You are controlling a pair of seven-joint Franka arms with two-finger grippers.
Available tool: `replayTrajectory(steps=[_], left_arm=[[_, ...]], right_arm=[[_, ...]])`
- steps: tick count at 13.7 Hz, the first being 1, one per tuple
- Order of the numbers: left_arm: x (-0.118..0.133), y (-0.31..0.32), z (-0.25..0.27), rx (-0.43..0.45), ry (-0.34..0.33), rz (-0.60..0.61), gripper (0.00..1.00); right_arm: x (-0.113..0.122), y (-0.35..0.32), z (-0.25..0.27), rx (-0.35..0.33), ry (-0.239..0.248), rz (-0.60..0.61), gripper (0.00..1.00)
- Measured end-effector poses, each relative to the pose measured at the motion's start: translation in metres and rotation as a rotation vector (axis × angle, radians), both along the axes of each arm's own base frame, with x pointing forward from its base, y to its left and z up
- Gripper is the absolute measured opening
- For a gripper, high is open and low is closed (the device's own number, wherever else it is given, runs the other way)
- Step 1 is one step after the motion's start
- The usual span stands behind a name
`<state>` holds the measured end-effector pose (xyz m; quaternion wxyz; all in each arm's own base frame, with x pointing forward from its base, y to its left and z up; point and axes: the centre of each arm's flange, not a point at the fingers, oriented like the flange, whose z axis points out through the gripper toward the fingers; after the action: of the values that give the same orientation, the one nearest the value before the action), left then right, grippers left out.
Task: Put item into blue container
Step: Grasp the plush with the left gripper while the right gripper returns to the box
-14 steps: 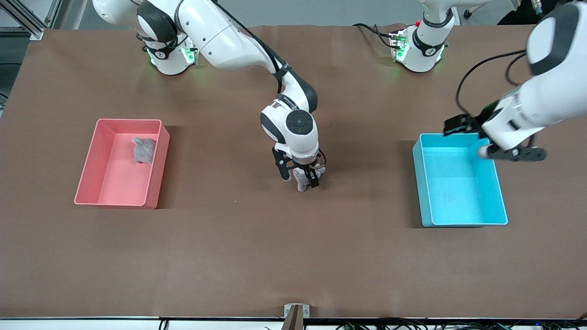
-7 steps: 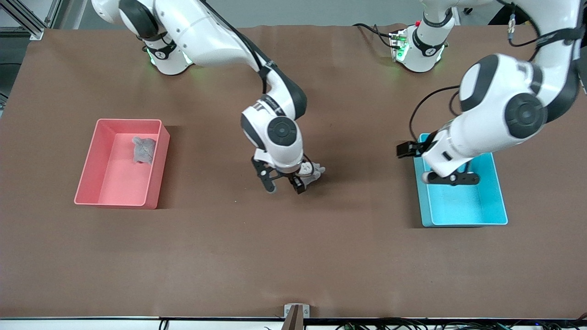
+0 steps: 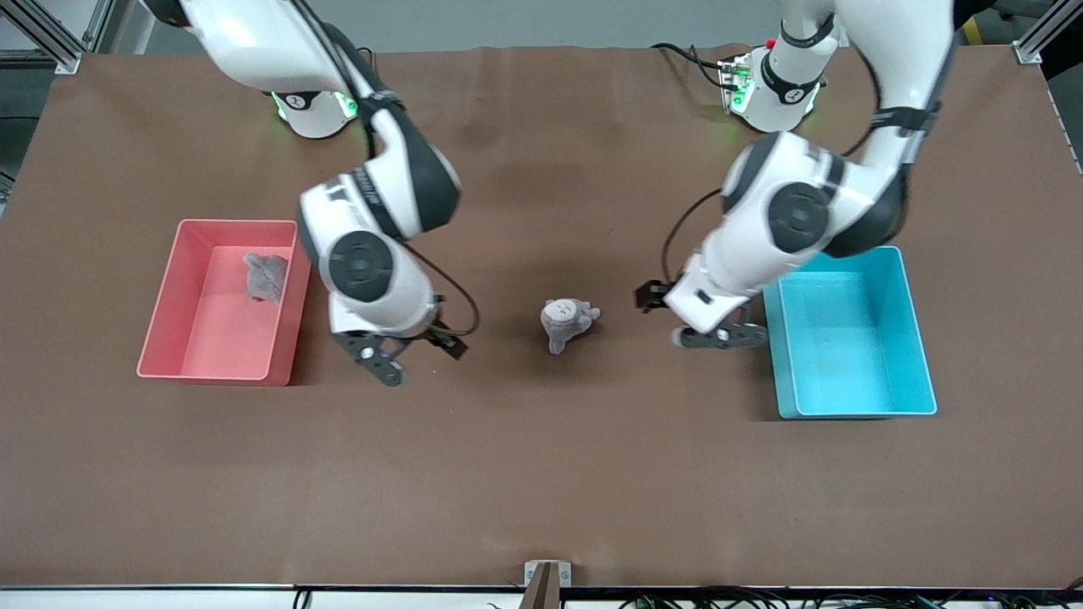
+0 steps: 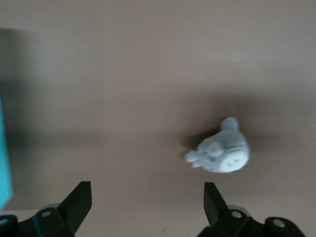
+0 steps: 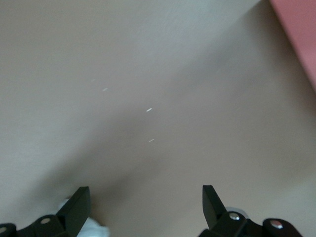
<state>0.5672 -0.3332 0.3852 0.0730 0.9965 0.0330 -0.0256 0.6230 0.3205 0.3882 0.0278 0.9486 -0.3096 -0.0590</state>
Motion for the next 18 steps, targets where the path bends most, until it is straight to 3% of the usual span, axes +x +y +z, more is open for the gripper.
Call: replayTrajectory(steps=[5,8,13,18], left_arm=[[-0.046,-0.097,-0.061,0.041,-0.076,0.055,1.00],[-0.061,-0.125,-0.112,0.046,-0.090,0.073,1.00],[-0.064,-0.138,-0.157,0.053,-0.092,0.059,1.00],[-0.054,-0.143,-0.167,0.034,-0.114,0.084,1.00]], right_arm=[[-0.018,-0.146,0.012,0.057,0.067,0.231,1.00],[-0.036,-0.253,-0.002,0.110,0.053,0.337,1.00],[-0.082,-0.370,-0.072,0.149,0.009,0.445,1.00],[-0.113,-0.401,-0.112,0.232,0.012,0.457,1.00]])
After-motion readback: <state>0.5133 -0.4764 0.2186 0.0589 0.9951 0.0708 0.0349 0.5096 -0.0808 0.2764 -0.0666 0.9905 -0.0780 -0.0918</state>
